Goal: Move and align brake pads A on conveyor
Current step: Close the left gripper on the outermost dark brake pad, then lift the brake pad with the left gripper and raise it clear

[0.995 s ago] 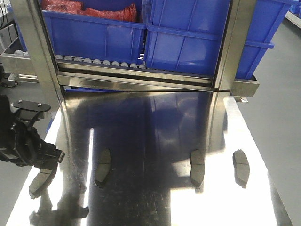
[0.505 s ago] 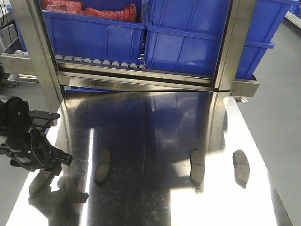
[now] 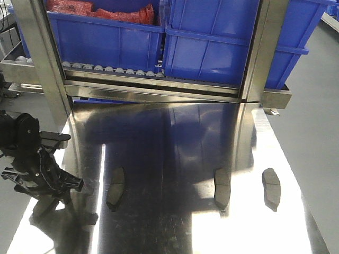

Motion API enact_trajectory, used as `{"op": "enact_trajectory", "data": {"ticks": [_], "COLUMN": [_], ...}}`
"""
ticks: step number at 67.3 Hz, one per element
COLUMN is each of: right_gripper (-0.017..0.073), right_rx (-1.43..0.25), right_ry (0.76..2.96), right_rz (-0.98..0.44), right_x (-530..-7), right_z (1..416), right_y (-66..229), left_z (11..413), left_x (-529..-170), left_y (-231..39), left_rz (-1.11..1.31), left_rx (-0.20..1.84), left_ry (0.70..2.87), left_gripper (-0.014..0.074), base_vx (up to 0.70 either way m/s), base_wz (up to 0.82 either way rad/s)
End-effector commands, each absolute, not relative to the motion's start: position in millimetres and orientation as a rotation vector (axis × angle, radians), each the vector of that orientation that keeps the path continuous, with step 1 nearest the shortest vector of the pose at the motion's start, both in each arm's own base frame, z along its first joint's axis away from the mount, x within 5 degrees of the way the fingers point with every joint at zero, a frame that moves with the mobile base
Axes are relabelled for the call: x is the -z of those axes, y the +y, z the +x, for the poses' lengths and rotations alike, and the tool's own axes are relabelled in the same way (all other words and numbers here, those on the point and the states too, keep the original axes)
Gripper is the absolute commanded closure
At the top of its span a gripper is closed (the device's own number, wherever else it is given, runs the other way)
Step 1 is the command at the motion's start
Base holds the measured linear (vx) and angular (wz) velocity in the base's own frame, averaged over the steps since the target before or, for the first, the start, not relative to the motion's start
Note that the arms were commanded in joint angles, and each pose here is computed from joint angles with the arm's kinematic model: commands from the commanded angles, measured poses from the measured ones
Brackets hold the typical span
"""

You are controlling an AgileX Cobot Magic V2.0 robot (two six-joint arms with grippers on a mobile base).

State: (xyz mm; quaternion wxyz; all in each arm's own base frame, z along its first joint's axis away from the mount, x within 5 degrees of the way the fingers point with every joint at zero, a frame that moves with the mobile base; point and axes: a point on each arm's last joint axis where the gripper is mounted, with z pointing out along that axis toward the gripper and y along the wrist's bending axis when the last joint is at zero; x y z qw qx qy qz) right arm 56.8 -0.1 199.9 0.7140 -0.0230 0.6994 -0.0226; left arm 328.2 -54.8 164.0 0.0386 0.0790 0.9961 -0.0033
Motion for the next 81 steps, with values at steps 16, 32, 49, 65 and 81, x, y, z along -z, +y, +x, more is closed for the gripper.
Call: {"op": "enact_trajectory", "data": {"ticks": [16,32,49,65,81], "right_gripper": [0.0571,0.0571,0.0571,0.0571,0.0571], "right_rx": [0.059,0.059,0.059,0.059,0.059], "right_ry": [1.471,1.470,1.470,1.470,1.470], "right_rz": [-0.059,-0.059,-0.059,-0.059,-0.059], "right_x": [-204,-204,-204,-204,-204], "right_z": [56,56,56,56,56], "right_y": [0,0,0,0,0], "left_z": [334,332,317,275,216], "left_x": [-182,-196,-264,-337,-353], "left_y": [-57,-56,-54,-47,-37], "left_rz": [0.221,0.217,0.195,0.165,0.151], "left_rx": [0.024,0.031,0.065,0.099,0.117], "left_ry": [2.960,2.906,2.629,2.299,2.094], "left_gripper": [0.0523,0.0601,0.0601,0.0601,0.0601], "base_vx": [0.00,0.00,0.00,0.00,0.00], "base_wz": [0.00,0.00,0.00,0.00,0.00]}}
